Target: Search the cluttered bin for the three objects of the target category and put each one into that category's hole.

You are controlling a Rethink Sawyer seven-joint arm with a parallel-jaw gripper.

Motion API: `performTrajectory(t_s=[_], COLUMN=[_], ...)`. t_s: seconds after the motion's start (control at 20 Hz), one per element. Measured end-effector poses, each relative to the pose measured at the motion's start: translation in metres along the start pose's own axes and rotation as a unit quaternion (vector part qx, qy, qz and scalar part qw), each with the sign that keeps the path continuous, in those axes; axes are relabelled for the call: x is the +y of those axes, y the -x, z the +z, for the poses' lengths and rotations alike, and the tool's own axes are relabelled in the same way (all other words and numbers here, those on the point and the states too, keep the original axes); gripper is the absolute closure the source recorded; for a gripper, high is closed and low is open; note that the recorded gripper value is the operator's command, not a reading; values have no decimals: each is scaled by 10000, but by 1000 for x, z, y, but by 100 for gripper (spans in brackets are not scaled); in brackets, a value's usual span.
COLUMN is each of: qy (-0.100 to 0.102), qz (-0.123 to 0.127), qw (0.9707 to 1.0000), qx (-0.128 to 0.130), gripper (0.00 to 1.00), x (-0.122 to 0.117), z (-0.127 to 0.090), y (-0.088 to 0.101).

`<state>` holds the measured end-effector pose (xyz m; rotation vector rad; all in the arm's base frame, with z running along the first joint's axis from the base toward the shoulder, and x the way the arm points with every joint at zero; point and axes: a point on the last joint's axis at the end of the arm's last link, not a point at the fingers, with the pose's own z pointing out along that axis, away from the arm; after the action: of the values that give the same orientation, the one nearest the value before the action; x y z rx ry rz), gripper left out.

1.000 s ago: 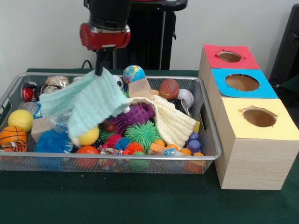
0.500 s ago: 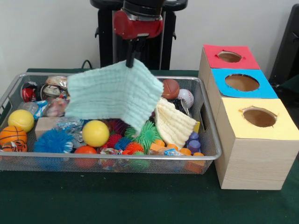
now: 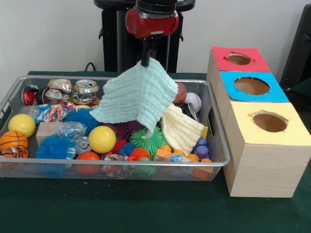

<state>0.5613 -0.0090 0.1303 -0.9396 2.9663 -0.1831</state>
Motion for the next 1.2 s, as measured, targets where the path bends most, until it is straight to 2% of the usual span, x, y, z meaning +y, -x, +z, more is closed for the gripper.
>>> performTrajectory(t_s=[0.1,0.35,0.7,1.0,1.05,1.2], qy=[99,227,289,287,291,291], qz=[113,138,133,-13,-48,-66], qw=[9999,9996,9995,9996,9996,9996], qx=[11,49,38,26,26,25], gripper=[100,100,100,100,0,0], x=[3,14,28,45,49,50], z=[-1,-1,-8,-12,-13,-13], y=[-2,-3,3,14,15,16])
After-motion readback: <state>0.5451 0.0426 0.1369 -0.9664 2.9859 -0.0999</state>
